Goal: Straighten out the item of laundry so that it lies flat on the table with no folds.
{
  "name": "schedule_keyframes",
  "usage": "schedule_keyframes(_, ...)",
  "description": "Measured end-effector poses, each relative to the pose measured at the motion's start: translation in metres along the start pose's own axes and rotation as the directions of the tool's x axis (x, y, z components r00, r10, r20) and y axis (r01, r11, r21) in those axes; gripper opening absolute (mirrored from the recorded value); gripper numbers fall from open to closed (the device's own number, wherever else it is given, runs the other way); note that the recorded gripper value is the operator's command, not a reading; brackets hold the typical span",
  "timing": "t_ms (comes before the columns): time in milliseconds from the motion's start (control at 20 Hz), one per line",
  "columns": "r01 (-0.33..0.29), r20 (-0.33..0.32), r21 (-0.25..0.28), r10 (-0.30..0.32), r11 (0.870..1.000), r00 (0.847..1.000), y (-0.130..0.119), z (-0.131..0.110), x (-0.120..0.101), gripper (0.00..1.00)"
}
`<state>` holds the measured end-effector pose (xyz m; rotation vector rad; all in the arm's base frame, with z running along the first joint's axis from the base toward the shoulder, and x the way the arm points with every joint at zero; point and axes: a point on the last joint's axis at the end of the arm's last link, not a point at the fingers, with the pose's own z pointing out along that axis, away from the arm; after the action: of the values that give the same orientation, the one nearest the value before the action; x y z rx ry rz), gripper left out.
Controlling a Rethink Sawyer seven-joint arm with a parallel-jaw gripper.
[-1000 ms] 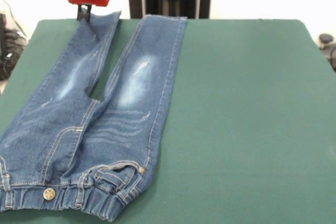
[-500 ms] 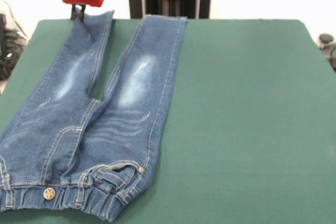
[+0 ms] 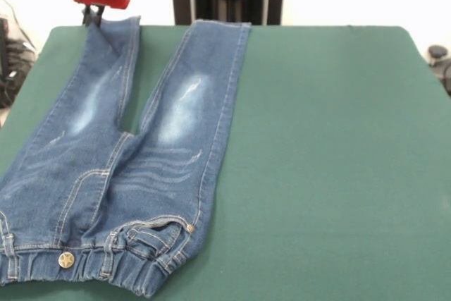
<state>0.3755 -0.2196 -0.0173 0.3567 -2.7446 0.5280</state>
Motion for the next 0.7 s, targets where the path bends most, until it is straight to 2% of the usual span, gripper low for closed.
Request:
schedule_keyframes(350, -0.004, 0.007, 0.013, 0.004, 1.000, 1.000, -0.007, -0.001, -0.004, 0.00)
schedule_keyframes(700, -0.029, 0.013, 0.000, 0.029, 1.000, 0.999, -0.014, 0.002, -0.002, 0.00)
